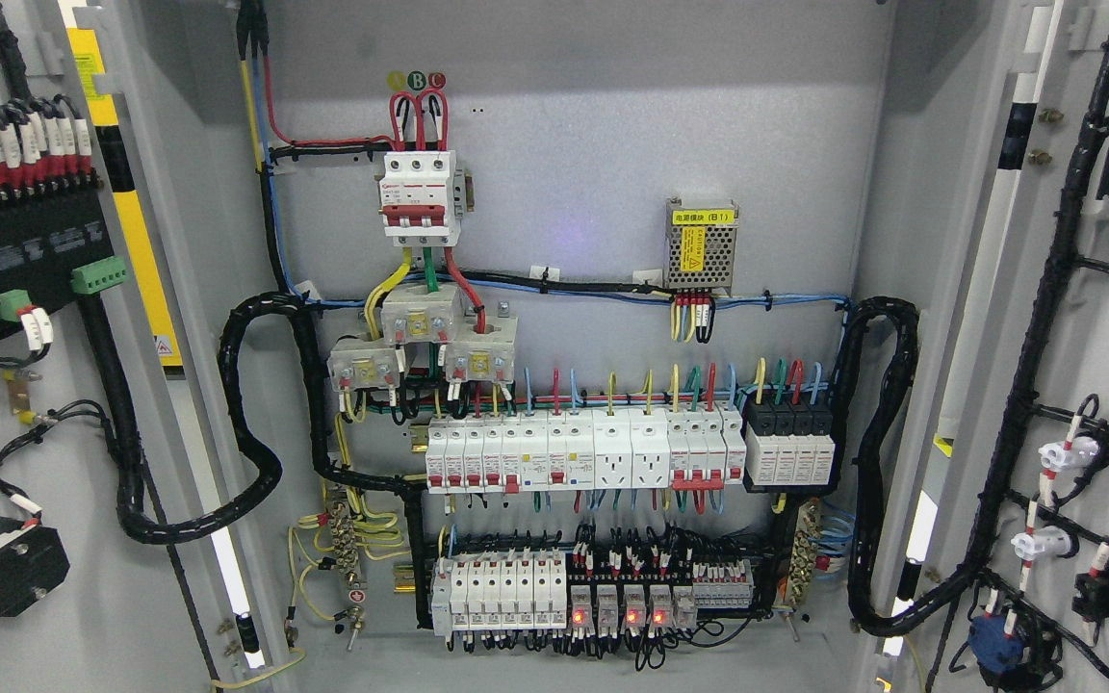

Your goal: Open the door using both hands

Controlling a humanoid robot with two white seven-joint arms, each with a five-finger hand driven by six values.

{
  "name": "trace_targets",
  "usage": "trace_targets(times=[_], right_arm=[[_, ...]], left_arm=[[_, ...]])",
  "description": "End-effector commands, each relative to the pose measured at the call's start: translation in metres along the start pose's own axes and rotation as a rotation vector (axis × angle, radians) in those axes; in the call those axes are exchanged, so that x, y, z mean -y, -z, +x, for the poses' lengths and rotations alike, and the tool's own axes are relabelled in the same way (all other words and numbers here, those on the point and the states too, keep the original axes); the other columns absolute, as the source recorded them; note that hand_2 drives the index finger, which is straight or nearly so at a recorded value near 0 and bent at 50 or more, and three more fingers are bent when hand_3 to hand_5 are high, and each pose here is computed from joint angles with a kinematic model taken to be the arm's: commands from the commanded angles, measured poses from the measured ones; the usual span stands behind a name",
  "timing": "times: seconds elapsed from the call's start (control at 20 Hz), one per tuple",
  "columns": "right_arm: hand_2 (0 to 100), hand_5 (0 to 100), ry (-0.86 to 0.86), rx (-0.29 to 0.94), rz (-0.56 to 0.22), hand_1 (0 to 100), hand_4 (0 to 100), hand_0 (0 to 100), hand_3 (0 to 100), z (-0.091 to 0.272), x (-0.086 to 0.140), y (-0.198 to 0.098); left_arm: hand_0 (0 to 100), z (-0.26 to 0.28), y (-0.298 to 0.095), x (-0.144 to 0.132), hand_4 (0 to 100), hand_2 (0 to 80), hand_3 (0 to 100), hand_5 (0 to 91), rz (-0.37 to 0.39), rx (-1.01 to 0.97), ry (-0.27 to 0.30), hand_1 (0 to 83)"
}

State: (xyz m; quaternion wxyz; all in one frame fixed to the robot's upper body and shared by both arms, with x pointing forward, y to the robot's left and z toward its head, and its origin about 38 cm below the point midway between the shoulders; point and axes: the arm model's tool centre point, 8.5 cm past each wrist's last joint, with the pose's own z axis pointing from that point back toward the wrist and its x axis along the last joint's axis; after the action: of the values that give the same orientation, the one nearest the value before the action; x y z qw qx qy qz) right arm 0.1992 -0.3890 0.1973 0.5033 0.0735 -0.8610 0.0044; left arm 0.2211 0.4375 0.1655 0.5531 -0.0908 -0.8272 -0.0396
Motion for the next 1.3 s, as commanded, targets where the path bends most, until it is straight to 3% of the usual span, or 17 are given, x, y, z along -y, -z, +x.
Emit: trace_targets(times=[0.0,0.4,1.25], right_arm=[[0,0,0.015,0.006,-0.045,12,0,20,0,0.006,0.014,-0.007],[0,0,0.012,0.0,-0.051,12,0,20,0,0.005,0.017,-0.008],[0,0,0.012,-0.001,-0.061,12,0,20,0,0.002,0.019,-0.008]], left_arm=[[0,0.009,-0.007,-0.05,0,0.0,0,0.0,0.052,-0.048,0.044,0.0],[0,0.005,-0.004,-0.079,0,0.0,0,0.0,0.073,-0.084,-0.017,0.0],[0,0.007,0.003,-0.092,0,0.0,0,0.0,0.071,-0.087,-0.005,0.0]])
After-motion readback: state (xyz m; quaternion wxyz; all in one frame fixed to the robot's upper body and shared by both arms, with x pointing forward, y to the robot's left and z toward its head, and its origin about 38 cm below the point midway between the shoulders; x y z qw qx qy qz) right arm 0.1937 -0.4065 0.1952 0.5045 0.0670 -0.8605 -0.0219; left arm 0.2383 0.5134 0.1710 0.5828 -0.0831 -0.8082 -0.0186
